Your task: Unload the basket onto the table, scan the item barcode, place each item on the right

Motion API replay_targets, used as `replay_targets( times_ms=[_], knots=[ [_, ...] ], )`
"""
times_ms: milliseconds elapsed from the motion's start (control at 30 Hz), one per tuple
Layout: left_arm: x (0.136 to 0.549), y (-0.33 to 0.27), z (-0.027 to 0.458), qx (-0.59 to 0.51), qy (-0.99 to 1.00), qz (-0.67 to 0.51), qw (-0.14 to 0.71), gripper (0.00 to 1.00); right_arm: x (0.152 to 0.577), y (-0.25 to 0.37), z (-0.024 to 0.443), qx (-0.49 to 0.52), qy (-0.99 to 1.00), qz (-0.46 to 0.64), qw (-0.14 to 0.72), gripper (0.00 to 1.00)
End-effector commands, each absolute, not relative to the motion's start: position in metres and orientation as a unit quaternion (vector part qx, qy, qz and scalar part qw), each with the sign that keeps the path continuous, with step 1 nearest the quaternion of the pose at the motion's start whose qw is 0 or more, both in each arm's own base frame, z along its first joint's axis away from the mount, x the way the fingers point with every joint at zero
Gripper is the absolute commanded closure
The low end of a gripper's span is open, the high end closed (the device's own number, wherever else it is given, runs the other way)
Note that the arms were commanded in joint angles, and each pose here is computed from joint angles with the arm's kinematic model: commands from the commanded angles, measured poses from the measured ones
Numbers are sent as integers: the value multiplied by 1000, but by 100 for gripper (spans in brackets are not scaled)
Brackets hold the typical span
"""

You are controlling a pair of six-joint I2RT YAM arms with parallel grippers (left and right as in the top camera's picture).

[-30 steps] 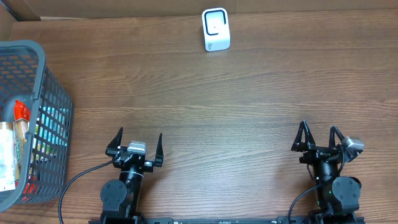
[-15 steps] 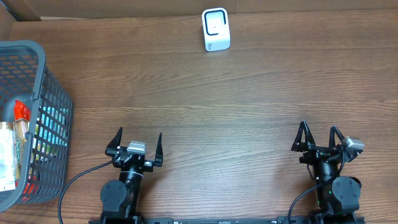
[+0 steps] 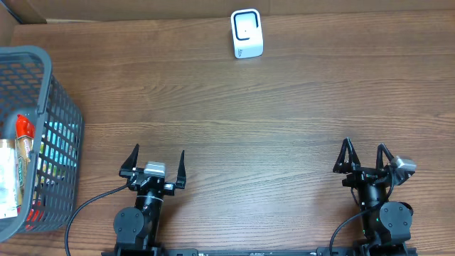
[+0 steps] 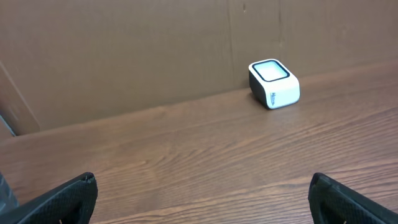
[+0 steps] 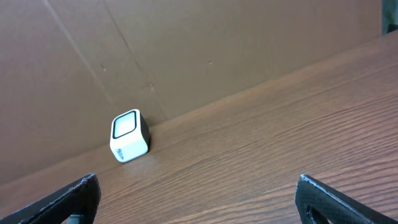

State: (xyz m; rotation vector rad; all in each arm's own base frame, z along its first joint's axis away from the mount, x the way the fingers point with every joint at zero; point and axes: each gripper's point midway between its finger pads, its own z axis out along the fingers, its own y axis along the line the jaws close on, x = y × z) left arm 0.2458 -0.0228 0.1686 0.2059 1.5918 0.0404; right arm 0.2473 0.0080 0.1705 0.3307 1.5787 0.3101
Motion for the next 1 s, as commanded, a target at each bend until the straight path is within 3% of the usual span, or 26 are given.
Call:
replay_targets(
  times_ms=[0,300,533,700,967],
  knots=[
    [241,-19,201,73,691,15,719,0,248,8,167,151,705,138,680,0],
    [232,-23,258,77,691,-2,719,0,248,8,167,151,705,138,680,0],
    [249,-29,310,73,734,-28,675,0,248,8,167,151,705,138,680,0],
    [268,-28,349,63,805,-34,589,0,248,8,167,151,705,138,680,0],
    [283,-30,372,62,923,-39,378,0,248,8,167,151,705,138,680,0]
  ],
)
